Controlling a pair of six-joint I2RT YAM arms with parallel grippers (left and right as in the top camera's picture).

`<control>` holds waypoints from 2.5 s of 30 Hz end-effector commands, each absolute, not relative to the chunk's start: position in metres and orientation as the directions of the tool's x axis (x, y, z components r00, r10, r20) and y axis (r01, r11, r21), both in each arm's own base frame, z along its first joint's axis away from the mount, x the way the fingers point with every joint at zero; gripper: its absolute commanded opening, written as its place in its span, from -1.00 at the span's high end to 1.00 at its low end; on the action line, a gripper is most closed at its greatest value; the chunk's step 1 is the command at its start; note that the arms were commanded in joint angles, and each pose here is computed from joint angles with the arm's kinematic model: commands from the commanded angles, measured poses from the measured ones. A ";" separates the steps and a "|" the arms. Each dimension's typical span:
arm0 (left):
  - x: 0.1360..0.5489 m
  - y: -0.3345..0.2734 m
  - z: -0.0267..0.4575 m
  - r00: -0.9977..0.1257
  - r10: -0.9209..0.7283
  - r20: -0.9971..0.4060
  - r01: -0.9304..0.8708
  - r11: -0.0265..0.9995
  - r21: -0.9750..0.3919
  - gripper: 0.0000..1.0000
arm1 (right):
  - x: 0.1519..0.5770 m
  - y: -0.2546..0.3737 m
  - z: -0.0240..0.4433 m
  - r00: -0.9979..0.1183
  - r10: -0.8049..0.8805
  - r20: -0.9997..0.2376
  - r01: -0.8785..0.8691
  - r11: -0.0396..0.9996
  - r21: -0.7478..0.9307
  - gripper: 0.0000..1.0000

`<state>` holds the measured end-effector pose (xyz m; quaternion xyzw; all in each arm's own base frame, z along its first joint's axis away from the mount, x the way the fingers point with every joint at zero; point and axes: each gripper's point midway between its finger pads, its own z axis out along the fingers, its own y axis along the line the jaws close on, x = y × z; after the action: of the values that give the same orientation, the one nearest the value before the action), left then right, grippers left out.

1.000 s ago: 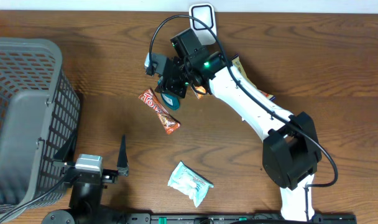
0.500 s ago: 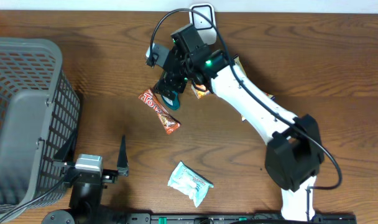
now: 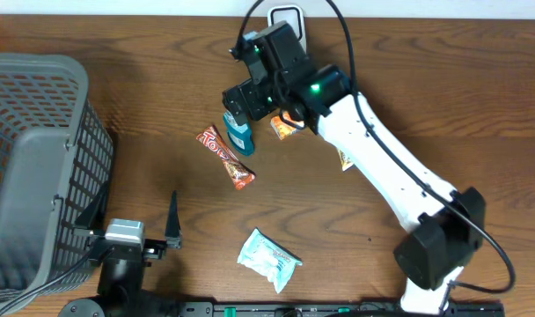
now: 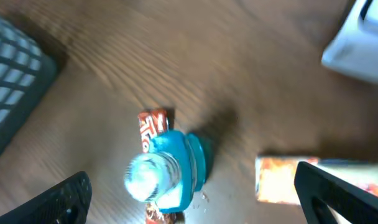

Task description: Scan the item barcode

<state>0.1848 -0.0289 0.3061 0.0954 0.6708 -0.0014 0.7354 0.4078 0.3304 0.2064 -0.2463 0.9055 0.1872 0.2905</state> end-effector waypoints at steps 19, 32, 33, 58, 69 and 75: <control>0.183 -0.027 0.311 0.125 0.181 -0.975 0.112 0.974 0.195 -1.00 | 0.362 0.373 0.161 -0.670 -0.516 -0.533 -0.649 0.756 0.085 -0.99; 0.183 -0.027 0.311 0.125 0.181 -0.975 0.112 0.974 0.196 -0.99 | 0.397 0.374 0.095 -0.681 -0.525 -0.510 -0.594 0.804 -0.035 -0.99; 0.183 -0.027 0.311 0.125 0.181 -0.975 0.112 0.974 0.196 -1.00 | 0.400 0.375 0.096 -0.677 -0.522 -0.519 -0.590 0.807 -0.042 -0.98; 0.183 -0.027 0.311 0.125 0.181 -0.975 0.112 0.974 0.195 -1.00 | 0.420 0.367 0.100 -0.669 -0.487 -0.561 -0.544 0.835 -0.076 0.12; 0.183 -0.027 0.311 0.125 0.181 -0.975 0.112 0.974 0.195 -1.00 | 0.414 0.362 0.152 -0.638 -0.459 -0.618 -0.542 0.838 -0.062 -0.81; 0.183 -0.027 0.311 0.125 0.181 -0.975 0.112 0.974 0.196 -1.00 | 0.411 0.358 0.149 -0.649 -0.469 -0.599 -0.542 0.837 -0.068 -0.99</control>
<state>0.1847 -0.0289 0.3078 0.1110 0.6659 0.0163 0.7376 0.4074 0.3634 0.1365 -0.2848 0.9079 0.0621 0.3012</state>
